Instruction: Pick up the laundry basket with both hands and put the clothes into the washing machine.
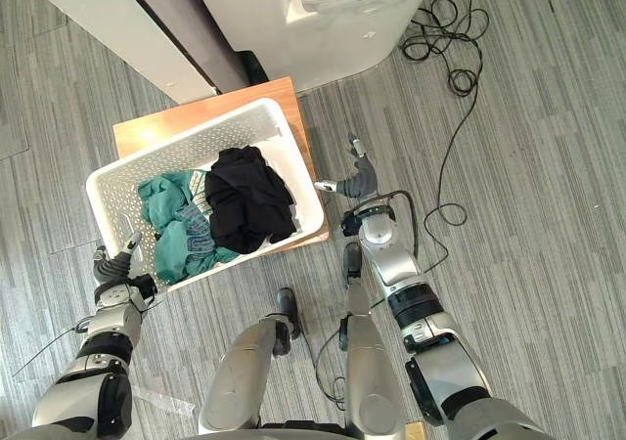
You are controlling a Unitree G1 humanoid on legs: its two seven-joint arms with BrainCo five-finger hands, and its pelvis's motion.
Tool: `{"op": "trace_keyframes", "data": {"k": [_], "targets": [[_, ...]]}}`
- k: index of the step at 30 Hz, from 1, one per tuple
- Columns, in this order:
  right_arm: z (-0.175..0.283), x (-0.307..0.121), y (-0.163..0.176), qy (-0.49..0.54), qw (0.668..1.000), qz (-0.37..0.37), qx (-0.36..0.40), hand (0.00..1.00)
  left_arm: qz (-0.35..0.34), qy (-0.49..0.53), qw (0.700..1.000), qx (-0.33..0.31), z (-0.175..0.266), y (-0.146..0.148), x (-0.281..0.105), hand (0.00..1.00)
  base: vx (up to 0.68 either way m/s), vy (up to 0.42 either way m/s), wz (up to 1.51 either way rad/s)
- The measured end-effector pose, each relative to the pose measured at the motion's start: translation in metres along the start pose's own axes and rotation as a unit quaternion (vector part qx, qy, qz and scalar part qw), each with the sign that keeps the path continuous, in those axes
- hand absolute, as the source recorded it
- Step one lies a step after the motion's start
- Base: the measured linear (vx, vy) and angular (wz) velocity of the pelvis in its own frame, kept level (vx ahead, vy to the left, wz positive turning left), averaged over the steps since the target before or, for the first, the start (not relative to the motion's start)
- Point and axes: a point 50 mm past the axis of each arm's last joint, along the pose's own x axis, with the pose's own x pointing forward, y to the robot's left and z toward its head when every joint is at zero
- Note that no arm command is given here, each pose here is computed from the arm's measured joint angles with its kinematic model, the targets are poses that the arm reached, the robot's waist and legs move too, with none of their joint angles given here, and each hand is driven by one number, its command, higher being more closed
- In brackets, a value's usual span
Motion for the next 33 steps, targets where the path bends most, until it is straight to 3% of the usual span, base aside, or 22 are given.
{"op": "trace_keyframes", "data": {"k": [9, 33], "targets": [[0.005, 0.0, 0.001, -0.01, 1.0, -0.004, 0.003, 0.0, 0.007, 0.002, 1.0, 0.001, -0.002, 0.006, 0.001, 0.0, 0.0, 0.001, 0.0], [-0.015, 0.009, 0.052, 0.052, 0.995, 0.078, -0.044, 0.0, 0.01, -0.035, 0.999, -0.005, 0.015, 0.001, 0.002, 0.0, -0.02, 0.006, 0.03]]}}
